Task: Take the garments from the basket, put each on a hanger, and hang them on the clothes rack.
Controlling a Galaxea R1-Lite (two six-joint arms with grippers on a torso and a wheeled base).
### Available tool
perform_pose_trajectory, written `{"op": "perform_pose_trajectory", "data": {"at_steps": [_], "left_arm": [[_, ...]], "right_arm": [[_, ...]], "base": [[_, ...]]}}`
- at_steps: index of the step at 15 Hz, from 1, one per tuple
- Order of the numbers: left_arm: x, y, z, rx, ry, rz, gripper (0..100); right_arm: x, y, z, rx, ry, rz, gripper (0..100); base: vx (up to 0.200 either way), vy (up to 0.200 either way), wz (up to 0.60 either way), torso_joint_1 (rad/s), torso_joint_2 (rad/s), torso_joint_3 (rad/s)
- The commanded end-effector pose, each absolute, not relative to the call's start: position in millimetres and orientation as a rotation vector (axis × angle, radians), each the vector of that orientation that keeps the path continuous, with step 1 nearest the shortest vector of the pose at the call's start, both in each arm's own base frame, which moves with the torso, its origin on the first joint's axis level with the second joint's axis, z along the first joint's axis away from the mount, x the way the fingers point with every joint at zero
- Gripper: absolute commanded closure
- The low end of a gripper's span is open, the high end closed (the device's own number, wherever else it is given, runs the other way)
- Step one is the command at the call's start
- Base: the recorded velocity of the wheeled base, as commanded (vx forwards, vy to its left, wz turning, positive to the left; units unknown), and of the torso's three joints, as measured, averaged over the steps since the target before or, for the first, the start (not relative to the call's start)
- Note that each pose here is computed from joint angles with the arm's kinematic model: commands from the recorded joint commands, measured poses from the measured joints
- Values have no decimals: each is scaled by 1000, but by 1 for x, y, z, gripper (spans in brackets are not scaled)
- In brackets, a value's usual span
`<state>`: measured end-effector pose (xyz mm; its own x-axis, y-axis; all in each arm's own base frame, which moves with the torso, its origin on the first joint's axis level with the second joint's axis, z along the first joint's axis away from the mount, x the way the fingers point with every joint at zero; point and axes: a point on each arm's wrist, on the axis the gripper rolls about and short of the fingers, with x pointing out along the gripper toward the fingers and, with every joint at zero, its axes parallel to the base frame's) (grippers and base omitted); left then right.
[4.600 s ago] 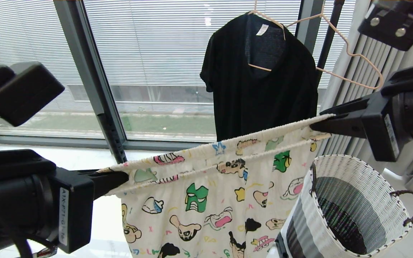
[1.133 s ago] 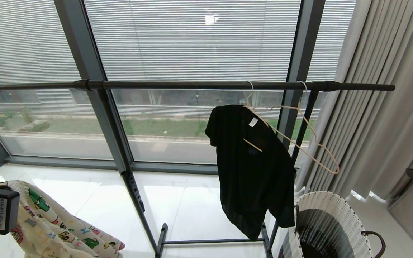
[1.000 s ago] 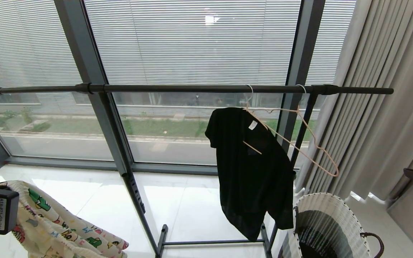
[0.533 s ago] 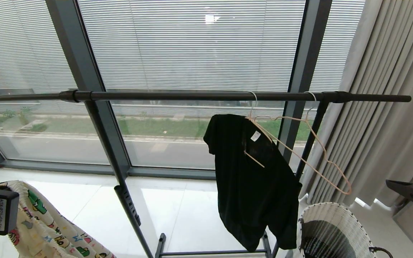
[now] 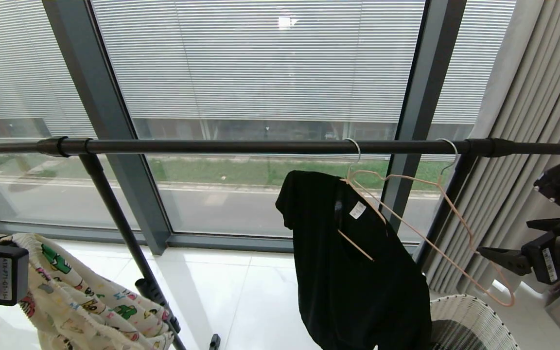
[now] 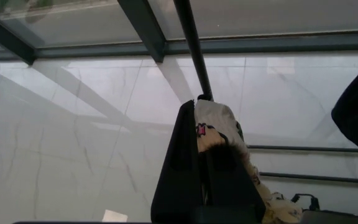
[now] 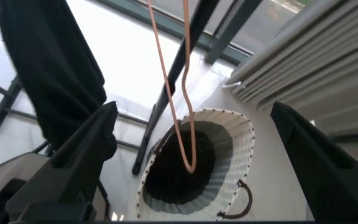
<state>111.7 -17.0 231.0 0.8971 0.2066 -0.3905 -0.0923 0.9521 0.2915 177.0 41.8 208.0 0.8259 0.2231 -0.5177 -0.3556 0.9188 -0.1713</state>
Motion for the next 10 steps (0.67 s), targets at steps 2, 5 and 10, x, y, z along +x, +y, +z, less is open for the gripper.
{"op": "perform_pose_trajectory", "data": {"at_steps": [2,5,10], "left_arm": [[112,-17,224,270,424,158,100],[110,-17,224,269,418,159,100],[110,-17,224,269,418,157,100]], "right_arm": [[210,42,181,-264,601,368,0],[234,41,168,-232,583,437,0],[260,22,145,-257,588,504,0]], "base": [[0,0,0,0,0,0],[0,0,0,0,0,0],[0,0,0,0,0,0]]}}
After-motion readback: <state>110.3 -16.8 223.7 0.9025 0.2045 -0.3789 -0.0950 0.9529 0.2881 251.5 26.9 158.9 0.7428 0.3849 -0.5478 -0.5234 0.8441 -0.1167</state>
